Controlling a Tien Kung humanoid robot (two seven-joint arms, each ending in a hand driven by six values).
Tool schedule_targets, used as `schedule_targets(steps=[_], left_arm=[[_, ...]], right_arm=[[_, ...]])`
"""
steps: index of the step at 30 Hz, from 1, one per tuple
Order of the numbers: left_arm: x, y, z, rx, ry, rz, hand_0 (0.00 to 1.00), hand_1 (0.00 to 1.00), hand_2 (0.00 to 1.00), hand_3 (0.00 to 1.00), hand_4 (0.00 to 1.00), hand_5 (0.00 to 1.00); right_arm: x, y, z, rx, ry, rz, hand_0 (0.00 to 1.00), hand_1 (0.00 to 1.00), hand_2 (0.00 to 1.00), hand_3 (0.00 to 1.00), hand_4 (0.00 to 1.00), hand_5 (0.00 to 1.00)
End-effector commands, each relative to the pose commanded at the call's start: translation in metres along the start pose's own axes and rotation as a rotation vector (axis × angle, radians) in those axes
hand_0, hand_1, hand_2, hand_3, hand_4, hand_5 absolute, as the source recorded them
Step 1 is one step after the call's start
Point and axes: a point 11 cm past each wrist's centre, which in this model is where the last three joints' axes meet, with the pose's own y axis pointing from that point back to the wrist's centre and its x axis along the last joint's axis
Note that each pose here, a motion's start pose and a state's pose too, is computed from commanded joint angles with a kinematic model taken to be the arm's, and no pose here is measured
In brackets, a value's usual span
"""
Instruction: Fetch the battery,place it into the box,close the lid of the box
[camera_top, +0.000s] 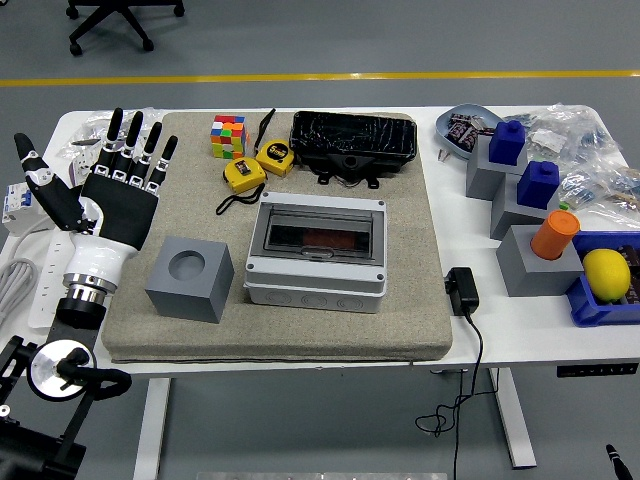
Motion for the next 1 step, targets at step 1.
schedule_targets(steps=[1], left_arm=[[0.0006,0.0006,-0.0006,0.003,-0.001,0.003,0.769,0.785,0.765,0.766,0.998,0.998]], right_arm=[[0.0013,-0.0003,0.0016,-0.005,0.003,-0.002,0.998,0.759,0.686,0.619,0.998,0.948]])
